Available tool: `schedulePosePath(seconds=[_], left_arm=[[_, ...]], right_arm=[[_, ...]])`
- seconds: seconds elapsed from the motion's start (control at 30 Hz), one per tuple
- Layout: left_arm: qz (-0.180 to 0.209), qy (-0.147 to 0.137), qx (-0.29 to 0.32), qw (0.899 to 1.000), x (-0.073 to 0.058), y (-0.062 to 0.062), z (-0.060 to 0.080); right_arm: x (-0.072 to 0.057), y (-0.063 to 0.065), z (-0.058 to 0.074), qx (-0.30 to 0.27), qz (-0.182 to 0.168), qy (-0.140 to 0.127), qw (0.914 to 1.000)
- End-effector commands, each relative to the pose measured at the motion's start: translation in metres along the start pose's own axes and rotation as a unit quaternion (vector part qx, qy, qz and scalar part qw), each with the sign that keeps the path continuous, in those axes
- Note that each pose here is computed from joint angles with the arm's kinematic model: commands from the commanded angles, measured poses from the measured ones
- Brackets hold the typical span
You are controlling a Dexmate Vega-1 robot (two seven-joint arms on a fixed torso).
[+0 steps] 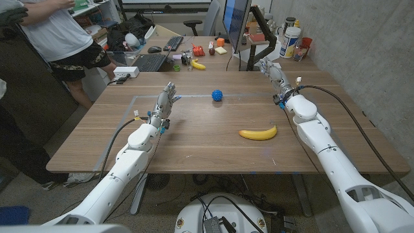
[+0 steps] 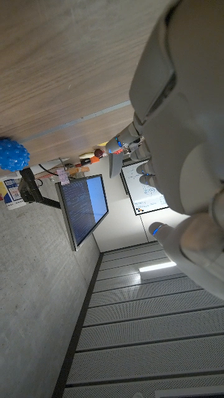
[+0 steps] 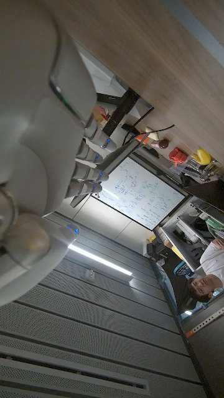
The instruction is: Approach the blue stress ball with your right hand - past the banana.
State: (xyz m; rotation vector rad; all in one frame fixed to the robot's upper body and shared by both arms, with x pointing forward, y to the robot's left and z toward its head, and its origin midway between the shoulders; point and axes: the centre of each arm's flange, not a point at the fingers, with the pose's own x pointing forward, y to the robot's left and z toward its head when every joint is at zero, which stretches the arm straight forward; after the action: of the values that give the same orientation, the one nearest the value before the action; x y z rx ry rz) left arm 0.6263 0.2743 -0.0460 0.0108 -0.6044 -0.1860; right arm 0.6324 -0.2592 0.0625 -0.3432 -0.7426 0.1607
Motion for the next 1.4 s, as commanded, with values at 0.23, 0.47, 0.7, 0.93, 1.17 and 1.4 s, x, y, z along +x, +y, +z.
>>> schedulePosePath(seconds=[0.23, 0.47, 0.7, 0.93, 1.17, 1.4], left_arm=[[0.002, -0.002, 0.002, 1.0, -0.001, 0.002, 0.0], [0.002, -0.003, 0.002, 1.0, -0.001, 0.003, 0.0], [0.002, -0.003, 0.002, 1.0, -0.001, 0.003, 0.0], [0.002, -0.002, 0.004, 1.0, -0.001, 0.003, -0.001], [0.003, -0.001, 0.005, 1.0, -0.001, 0.001, -0.001], [0.001, -0.002, 0.007, 1.0, 0.0, -0.002, 0.001]], right_arm=[[0.011, 0.004, 0.017, -0.035, 0.002, -0.015, 0.9993], [0.014, 0.005, 0.021, -0.042, 0.003, -0.019, 0.999], [0.015, 0.005, 0.022, -0.043, 0.003, -0.02, 0.9989], [0.018, 0.004, 0.025, -0.051, 0.003, -0.022, 0.9984], [0.02, 0.004, 0.029, -0.059, 0.003, -0.028, 0.9979], [0.02, 0.0, 0.032, -0.068, 0.001, -0.032, 0.9972]])
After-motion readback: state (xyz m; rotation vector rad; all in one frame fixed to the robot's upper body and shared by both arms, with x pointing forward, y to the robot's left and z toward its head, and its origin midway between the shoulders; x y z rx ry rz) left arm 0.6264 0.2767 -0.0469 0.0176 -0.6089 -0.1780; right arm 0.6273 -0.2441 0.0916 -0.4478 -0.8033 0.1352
